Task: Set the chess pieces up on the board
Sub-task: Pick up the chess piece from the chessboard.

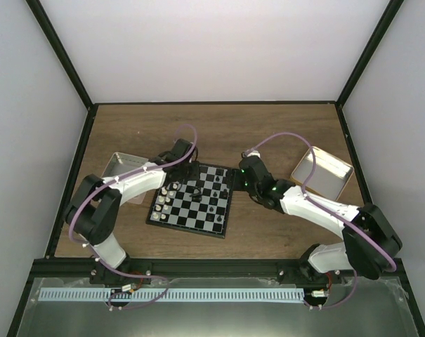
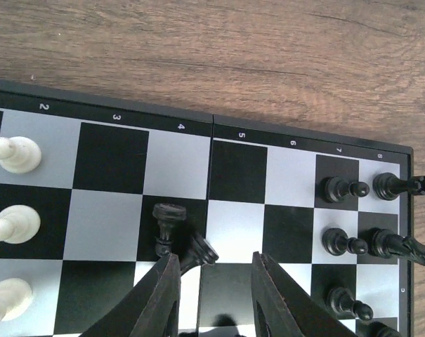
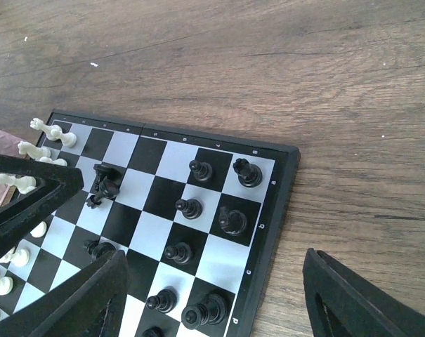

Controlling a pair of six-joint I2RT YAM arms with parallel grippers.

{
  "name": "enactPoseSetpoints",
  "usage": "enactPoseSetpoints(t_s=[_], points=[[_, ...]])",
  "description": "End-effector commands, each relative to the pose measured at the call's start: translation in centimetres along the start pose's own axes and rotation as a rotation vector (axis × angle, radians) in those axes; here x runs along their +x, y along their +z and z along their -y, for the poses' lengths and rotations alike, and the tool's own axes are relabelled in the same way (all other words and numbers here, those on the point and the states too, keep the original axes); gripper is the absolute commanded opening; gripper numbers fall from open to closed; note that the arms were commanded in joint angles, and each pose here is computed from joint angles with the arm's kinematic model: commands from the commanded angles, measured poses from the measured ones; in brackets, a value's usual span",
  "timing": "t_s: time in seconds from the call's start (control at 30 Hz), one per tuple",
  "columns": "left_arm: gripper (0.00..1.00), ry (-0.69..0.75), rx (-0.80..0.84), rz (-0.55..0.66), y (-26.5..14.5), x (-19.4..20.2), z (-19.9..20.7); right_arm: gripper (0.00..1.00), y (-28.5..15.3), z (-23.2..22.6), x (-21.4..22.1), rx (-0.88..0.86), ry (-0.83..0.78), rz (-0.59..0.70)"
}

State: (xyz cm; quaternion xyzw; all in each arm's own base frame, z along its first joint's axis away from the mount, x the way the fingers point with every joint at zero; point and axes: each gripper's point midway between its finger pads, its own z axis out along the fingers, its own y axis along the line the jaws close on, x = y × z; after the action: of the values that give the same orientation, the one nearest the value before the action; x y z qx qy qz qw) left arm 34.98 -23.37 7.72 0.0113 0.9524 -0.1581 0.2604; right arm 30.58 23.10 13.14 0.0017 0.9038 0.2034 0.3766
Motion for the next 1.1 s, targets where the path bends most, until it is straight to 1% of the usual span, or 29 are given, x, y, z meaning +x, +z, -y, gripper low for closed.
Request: enactPoseSetpoints(t_s=[0.0, 0.3, 0.5, 0.63, 0.93, 1.07], points=[[0.31, 0.024, -0.005, -0.011, 0.2, -0.3, 0.0, 0.69, -0.2, -0.8, -1.3, -0.019, 0.001, 0.019], [0.34, -0.011, -0.009, -0.053, -0.5, 1.9, -0.9, 0.69, 0.1, -1.5, -0.8, -0.055, -0.021, -0.005], [0.34, -0.029, 0.029, -0.111, -0.3, 3.8, -0.8, 0.67, 0.2, -2.2, -0.9, -0.085, -0.034, -0.012], [0.31, -0.021, 0.058, -0.145, -0.4, 4.7, -0.4, 0.67, 0.3, -2.2, -0.7, -0.086, -0.034, -0.020], [0.30, -0.008, 0.091, -0.154, -1.0, 5.4, -0.1, 0.66, 0.2, -2.4, -0.5, -0.102, -0.040, -0.031], [0.30, -0.037, 0.054, -0.102, -2.0, 4.6, -0.8, 0.62, -0.1, -4.5, -0.3, -0.205, -0.105, -0.054]])
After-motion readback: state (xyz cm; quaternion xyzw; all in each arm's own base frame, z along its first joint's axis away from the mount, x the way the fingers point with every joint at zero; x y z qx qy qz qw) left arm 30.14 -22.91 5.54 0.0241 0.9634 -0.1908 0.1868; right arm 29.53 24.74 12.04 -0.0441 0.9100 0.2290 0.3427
